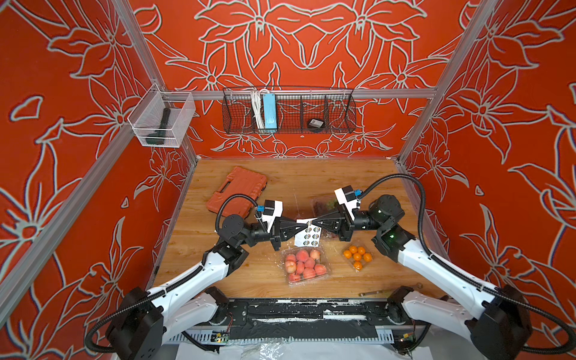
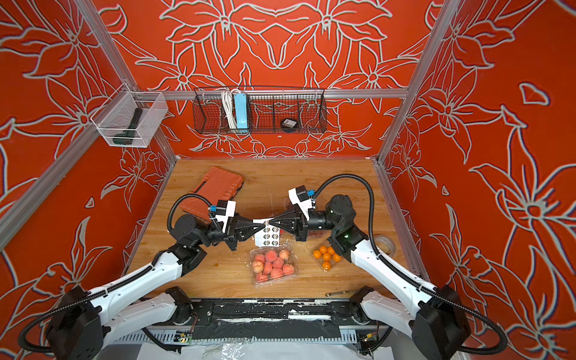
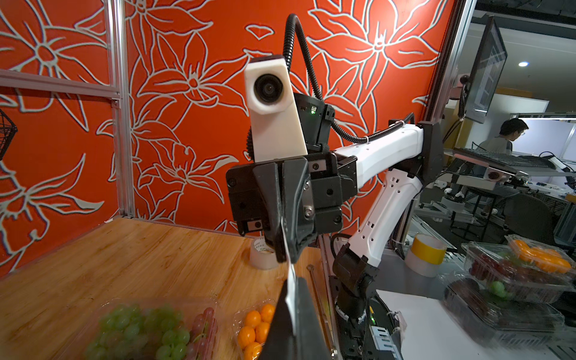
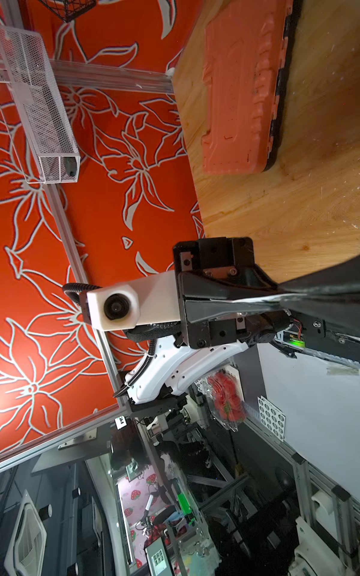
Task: Label fruit boxes
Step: Adjust the label sticker.
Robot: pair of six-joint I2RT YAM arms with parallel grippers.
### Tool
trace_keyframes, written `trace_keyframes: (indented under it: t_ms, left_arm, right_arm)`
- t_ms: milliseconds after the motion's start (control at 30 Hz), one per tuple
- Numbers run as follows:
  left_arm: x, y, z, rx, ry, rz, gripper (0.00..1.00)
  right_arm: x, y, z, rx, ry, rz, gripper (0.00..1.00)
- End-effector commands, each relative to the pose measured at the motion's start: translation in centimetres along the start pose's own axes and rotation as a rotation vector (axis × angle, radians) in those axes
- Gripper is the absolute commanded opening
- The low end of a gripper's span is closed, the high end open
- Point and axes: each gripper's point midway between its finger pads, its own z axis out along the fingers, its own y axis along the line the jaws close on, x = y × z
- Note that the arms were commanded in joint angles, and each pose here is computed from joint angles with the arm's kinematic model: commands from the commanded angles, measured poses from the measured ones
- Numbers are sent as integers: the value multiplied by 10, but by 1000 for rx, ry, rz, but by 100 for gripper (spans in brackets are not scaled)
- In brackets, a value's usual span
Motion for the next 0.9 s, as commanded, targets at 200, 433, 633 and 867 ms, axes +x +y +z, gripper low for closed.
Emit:
trace_keyframes:
  t_ms: [200,433,633,867]
  left_arm:
    - [-11,-17,-3,82,-12,37,18]
    - [-5,-16,-4,91,-3,21,6]
    - [0,-13,-4,81,11,11,11]
    - [4,-15,-6,86,21,8,9]
  right_arm:
    - [5,6,0,-21,33,-46,0]
    - [6,4,-1,2,37,-54,0]
    - [4,4,-2,17,30,-62,0]
    - [3,0,-3,46,31,-67,0]
